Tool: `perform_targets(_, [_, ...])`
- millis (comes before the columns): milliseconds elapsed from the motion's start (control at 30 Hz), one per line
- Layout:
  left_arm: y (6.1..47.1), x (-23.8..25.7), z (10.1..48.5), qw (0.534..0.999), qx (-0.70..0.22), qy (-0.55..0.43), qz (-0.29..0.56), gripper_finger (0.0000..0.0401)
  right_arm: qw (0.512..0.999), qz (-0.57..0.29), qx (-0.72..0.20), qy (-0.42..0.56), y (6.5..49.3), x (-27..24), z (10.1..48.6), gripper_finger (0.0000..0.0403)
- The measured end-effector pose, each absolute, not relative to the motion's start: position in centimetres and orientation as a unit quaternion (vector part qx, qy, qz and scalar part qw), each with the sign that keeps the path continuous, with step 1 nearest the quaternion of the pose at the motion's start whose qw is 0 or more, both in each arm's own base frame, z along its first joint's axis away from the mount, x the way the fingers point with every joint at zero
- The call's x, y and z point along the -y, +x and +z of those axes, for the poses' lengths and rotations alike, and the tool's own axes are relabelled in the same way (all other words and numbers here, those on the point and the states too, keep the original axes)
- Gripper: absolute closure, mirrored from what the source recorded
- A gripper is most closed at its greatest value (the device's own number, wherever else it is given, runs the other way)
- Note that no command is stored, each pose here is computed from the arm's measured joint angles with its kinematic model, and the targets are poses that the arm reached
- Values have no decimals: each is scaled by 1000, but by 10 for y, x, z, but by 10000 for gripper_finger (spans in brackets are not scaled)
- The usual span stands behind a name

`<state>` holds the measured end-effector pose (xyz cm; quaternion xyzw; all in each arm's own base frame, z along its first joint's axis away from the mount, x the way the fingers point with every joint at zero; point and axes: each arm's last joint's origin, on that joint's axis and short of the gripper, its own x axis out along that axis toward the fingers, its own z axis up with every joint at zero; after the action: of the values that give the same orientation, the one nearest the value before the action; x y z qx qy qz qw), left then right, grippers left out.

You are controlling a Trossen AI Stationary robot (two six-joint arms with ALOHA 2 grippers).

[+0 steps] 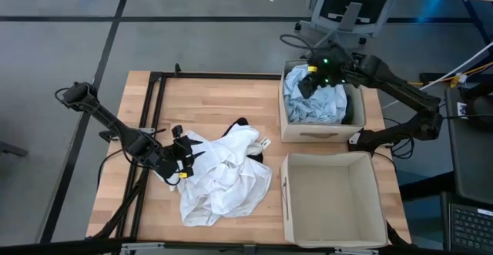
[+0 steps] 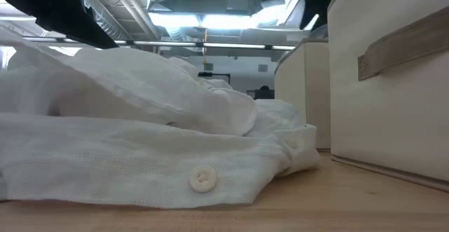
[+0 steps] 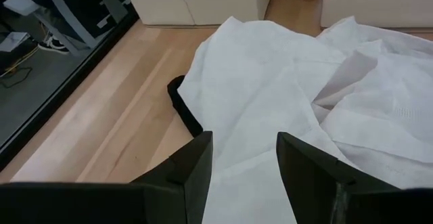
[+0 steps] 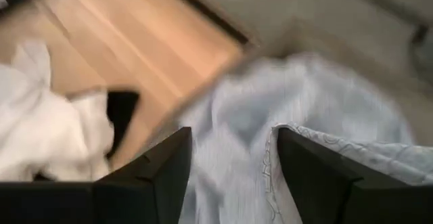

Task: Sort clothes
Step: Put the patterned polo into the top bin

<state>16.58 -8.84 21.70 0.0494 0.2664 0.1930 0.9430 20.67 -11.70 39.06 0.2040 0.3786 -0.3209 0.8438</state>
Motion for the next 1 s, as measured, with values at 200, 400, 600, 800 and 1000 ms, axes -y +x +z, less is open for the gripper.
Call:
perform_targets(200, [166, 88, 217, 943, -266, 49, 193, 246, 911, -277, -270, 139, 231, 129, 387, 182])
perform_targets(400, [166, 88, 217, 943, -266, 49, 193, 246, 953, -247, -148, 96, 250, 137, 380, 183])
perform_targets(600, [166, 88, 217, 943, -266, 48, 193, 246, 932, -273, -212, 106, 241, 134, 386, 183])
perform_targets(800, [166, 88, 217, 943, -267, 52, 192, 246, 894, -244, -349, 140, 202, 111, 423, 183])
perform_targets(1000, [168, 90, 219, 947, -257, 53, 186, 246, 916, -146, -310, 207, 175, 89, 465, 183])
